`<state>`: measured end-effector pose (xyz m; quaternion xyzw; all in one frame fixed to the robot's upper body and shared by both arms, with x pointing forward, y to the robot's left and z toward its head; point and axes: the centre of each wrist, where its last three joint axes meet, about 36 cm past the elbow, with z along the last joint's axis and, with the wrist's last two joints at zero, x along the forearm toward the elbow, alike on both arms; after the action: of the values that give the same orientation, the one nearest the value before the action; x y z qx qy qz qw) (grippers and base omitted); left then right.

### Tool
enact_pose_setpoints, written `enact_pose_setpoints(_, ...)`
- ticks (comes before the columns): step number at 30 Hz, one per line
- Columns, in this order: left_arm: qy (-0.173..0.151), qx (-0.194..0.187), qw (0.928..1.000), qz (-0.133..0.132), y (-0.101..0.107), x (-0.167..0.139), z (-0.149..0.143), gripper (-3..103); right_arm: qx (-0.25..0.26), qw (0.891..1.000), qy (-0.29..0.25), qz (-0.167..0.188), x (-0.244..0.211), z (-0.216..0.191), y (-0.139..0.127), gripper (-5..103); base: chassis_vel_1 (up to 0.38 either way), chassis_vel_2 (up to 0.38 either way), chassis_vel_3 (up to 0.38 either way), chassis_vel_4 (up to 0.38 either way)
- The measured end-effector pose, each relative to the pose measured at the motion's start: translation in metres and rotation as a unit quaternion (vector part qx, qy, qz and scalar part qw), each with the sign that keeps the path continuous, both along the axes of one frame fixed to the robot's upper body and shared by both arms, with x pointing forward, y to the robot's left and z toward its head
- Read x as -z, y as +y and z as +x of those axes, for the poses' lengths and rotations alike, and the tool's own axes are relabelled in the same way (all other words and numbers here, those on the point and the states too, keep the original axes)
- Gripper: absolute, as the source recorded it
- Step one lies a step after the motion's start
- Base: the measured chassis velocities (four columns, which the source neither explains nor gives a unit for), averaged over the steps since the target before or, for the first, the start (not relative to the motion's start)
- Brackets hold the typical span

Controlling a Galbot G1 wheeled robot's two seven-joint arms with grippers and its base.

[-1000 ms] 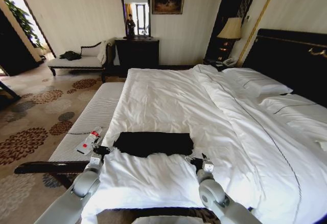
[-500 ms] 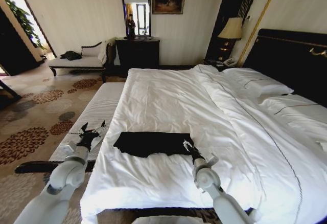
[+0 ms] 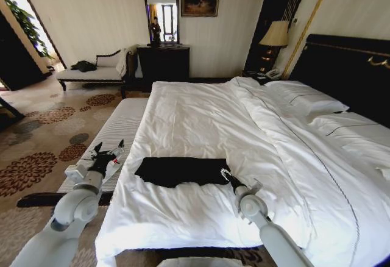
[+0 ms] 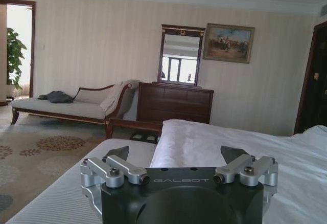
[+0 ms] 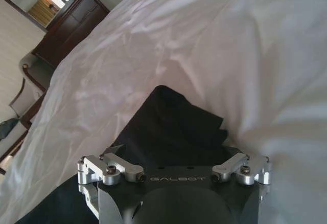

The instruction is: Fold the clothes on the bed.

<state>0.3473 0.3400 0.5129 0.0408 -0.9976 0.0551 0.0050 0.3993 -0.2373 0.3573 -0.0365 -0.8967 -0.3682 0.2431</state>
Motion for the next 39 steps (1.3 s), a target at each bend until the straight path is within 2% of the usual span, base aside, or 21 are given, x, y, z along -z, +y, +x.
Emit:
enact_pose_setpoints(2, -0.006, -0.007, 1.0000, 0.000, 0.004, -0.005, -0.001, 100, -0.011, 1.000, -0.013, 0.015, 0.002, 0.001, 0.008, 91, 0.000, 0.000, 0.000, 0.000)
enact_pose_setpoints(3, -0.006, -0.007, 1.0000, 0.000, 0.004, -0.005, -0.001, 100, -0.011, 1.000, -0.013, 0.015, 0.002, 0.001, 0.008, 91, 0.000, 0.000, 0.000, 0.000)
enact_pose_setpoints(6, -0.013, -0.016, 0.9998, -0.002, 0.009, -0.010, -0.003, 100, -0.023, 0.999, -0.021, 0.026, 0.005, -0.001, 0.016, 75, 0.000, 0.000, 0.000, 0.000)
enact_pose_setpoints(8, -0.014, -0.018, 0.9997, -0.003, 0.010, -0.011, -0.003, 100, -0.023, 0.999, -0.022, 0.027, 0.006, -0.002, 0.017, 75, 0.000, 0.000, 0.000, 0.000)
enact_pose_setpoints(12, -0.014, -0.025, 0.9996, -0.007, 0.012, -0.009, -0.005, 100, -0.021, 0.999, -0.029, 0.025, 0.010, -0.007, 0.018, 52, 0.000, 0.000, 0.000, 0.000)
enact_pose_setpoints(14, -0.013, -0.026, 0.9995, -0.008, 0.011, -0.007, -0.005, 100, -0.019, 0.999, -0.031, 0.025, 0.010, -0.008, 0.018, 52, 0.000, 0.000, 0.000, 0.000)
enact_pose_setpoints(17, -0.011, -0.027, 0.9995, -0.009, 0.009, -0.004, -0.004, 100, -0.015, 0.998, -0.044, 0.032, 0.008, -0.010, 0.018, 35, 0.000, 0.000, 0.000, 0.000)
enact_pose_setpoints(19, -0.010, -0.027, 0.9996, -0.009, 0.009, -0.003, -0.004, 100, -0.015, 0.998, -0.050, 0.035, 0.007, -0.011, 0.018, 35, 0.000, 0.000, 0.000, 0.000)
enact_pose_setpoints(24, -0.006, -0.031, 0.9995, -0.007, 0.009, 0.002, -0.003, 100, -0.012, 0.996, -0.067, 0.049, 0.005, -0.013, 0.022, 9, 0.000, 0.000, 0.000, 0.000)
enact_pose_setpoints(27, -0.009, -0.033, 0.9994, -0.009, 0.010, 0.001, -0.003, 100, -0.007, 0.997, -0.067, 0.045, 0.001, -0.014, 0.020, 7, 0.000, 0.000, 0.000, 0.000)
enact_pose_setpoints(30, -0.020, -0.033, 0.9991, -0.016, 0.012, -0.007, -0.003, 100, 0.001, 0.998, -0.057, 0.025, -0.010, -0.013, 0.007, 6, 0.000, 0.000, 0.000, 0.000)
enact_pose_setpoints(33, -0.048, -0.028, 0.9976, -0.042, 0.014, -0.028, 0.000, 100, 0.015, 0.999, -0.036, -0.021, -0.034, -0.005, -0.028, 6, 0.000, 0.000, 0.000, 0.000)
enact_pose_setpoints(36, -0.086, -0.019, 0.9935, -0.073, 0.011, -0.060, 0.002, 100, 0.039, 0.997, -0.029, -0.065, -0.065, 0.012, -0.076, 6, 0.000, 0.000, 0.000, 0.000)
enact_pose_setpoints(39, -0.095, -0.013, 0.9927, -0.073, 0.009, -0.068, 0.001, 100, 0.047, 0.995, -0.031, -0.082, -0.076, 0.020, -0.092, 6, 0.000, 0.000, 0.000, 0.000)
